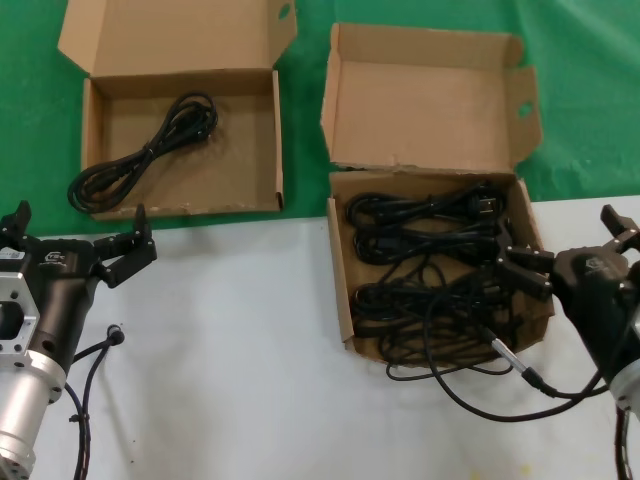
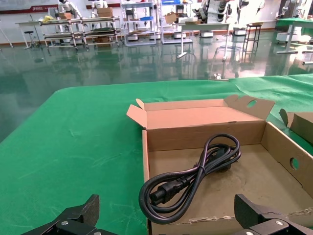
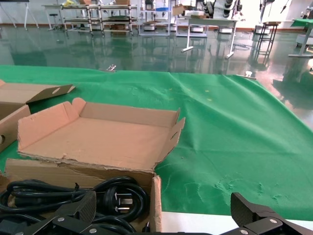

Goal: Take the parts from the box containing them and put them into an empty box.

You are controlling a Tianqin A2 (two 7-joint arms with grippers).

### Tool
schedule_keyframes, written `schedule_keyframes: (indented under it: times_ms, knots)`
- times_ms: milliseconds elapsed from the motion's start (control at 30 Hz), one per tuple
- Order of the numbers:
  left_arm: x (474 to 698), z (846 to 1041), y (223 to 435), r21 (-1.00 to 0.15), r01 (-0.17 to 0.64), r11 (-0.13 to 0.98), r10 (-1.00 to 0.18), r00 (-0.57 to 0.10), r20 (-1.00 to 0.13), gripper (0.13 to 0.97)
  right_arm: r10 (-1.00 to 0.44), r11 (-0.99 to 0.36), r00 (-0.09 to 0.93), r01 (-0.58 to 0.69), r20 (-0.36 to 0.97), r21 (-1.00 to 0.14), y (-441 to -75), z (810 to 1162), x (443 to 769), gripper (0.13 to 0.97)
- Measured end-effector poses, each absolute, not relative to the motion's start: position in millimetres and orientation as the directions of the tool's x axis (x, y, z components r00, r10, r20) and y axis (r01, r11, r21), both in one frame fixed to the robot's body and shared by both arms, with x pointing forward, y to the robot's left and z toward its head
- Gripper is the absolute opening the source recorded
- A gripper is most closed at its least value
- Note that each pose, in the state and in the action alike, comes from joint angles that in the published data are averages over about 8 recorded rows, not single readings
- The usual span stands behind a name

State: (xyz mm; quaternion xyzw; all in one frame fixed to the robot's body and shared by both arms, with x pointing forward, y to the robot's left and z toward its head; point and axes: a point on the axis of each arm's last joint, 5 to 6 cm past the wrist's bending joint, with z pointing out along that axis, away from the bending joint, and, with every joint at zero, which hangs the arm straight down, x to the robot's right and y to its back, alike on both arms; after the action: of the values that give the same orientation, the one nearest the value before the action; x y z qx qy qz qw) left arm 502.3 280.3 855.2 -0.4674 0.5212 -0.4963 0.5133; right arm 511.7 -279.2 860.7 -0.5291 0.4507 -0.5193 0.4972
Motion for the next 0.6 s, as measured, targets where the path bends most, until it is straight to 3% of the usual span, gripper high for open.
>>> schedule_keyframes:
  times_ms: [600]
  knots:
    - [502.3, 855.2, 280.3, -0.997, 0.022, 0.070, -0.997, -0.036, -0.071, 0.966, -0.993, -0.099, 0.054, 0.039, 0.101, -0.994, -279.2, 860.7, 511.7, 0.966]
